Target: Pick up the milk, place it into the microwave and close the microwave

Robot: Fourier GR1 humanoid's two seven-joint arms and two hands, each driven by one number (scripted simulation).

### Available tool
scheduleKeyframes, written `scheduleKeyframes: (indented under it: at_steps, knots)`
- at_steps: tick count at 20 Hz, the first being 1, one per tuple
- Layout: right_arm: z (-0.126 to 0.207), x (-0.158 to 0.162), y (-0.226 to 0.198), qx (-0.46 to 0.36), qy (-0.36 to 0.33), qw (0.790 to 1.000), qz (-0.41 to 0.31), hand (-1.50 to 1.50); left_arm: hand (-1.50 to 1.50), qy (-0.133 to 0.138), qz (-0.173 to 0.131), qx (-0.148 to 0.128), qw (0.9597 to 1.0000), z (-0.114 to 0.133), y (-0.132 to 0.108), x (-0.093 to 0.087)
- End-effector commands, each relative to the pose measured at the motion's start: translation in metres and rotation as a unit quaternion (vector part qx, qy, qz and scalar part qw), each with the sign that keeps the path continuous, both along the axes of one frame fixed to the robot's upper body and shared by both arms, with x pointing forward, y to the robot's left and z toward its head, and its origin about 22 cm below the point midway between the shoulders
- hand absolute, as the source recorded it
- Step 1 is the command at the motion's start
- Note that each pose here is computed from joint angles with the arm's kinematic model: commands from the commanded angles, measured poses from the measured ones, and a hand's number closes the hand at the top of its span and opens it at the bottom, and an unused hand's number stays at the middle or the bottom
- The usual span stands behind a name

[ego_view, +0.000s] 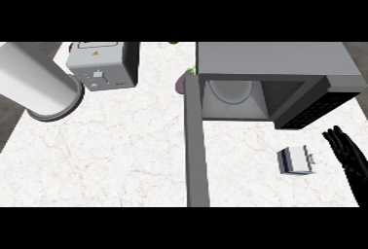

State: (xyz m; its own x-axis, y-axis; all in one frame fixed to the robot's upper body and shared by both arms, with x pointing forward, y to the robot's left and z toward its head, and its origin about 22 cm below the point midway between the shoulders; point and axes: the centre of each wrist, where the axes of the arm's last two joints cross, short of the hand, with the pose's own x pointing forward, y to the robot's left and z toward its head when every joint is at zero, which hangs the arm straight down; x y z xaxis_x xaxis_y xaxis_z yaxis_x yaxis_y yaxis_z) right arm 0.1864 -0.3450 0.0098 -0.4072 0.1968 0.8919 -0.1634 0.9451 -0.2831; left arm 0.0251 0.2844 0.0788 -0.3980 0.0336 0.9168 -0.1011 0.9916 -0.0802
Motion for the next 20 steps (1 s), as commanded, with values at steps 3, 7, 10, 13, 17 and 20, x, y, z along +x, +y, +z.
scheduleKeyframes:
  at_steps: [3,7,10,13,17,20]
  knots:
    - [-0.040,0.007,-0.002,-0.012,0.008,0.999,-0.040,-1.50,-1.50,-0.009,0.005,0.002,0.9999,0.004,0.003,-0.015]
    - [-0.057,0.026,-0.015,-0.038,0.018,0.998,-0.039,-1.50,-1.50,-0.005,0.005,-0.001,1.0000,0.013,0.004,-0.003]
    - [-0.058,0.039,-0.017,-0.031,0.019,0.999,-0.041,-1.50,-1.50,0.004,0.002,-0.004,1.0000,0.005,-0.001,-0.021]
    - [-0.067,0.035,-0.033,-0.021,0.028,0.999,-0.023,-1.50,-1.50,-0.005,0.006,-0.004,1.0000,-0.005,0.020,-0.020]
    - [-0.102,0.033,-0.028,-0.027,0.048,0.998,0.000,-1.50,-1.50,-0.016,-0.003,-0.009,0.9998,-0.003,0.007,-0.026]
    - [-0.103,0.042,-0.019,-0.031,0.059,0.998,0.001,-1.50,-1.50,-0.018,0.000,-0.008,0.9998,-0.005,0.022,-0.039]
